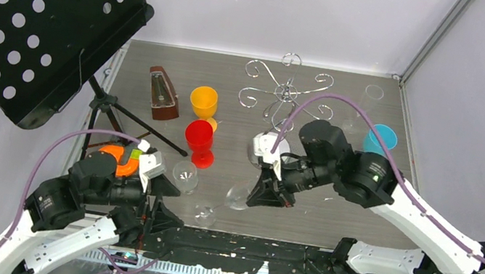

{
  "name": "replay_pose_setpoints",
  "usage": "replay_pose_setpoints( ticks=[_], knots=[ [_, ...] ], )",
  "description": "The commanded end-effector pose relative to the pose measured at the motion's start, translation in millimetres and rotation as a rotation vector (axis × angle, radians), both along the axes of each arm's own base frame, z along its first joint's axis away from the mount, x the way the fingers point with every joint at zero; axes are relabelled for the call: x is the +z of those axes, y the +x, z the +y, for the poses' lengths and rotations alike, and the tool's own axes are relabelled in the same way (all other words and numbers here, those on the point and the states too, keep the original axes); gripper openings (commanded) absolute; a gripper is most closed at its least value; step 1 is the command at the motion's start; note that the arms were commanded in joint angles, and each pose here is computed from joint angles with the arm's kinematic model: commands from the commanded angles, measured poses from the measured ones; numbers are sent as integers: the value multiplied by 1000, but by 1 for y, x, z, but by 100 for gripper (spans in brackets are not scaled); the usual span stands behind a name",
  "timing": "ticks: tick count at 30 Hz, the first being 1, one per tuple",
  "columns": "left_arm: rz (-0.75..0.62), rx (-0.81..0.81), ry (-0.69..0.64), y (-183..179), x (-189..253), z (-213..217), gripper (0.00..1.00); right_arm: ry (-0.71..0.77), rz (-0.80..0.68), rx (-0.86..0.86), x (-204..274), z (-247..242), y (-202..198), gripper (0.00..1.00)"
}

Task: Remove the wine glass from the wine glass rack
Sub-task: Place the wine glass at the center of the board.

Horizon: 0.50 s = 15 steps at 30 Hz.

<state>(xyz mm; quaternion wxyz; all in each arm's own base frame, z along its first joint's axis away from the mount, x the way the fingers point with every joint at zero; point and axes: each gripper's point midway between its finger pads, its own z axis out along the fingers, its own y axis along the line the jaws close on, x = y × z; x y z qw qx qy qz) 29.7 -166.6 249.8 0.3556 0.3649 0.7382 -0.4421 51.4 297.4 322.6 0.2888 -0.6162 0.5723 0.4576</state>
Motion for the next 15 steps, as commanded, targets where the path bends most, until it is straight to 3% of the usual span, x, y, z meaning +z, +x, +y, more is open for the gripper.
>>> replay_pose_setpoints(
  ticks=[1, 15],
  knots=[
    [-33, 62, -72, 16, 27, -9, 88, -25, -59, -176, 21, -25, 14, 6],
    [-43, 257, 35, 72, 26, -20, 88, -255, -27, -675, -2, -85, 71, 6]
  ],
)
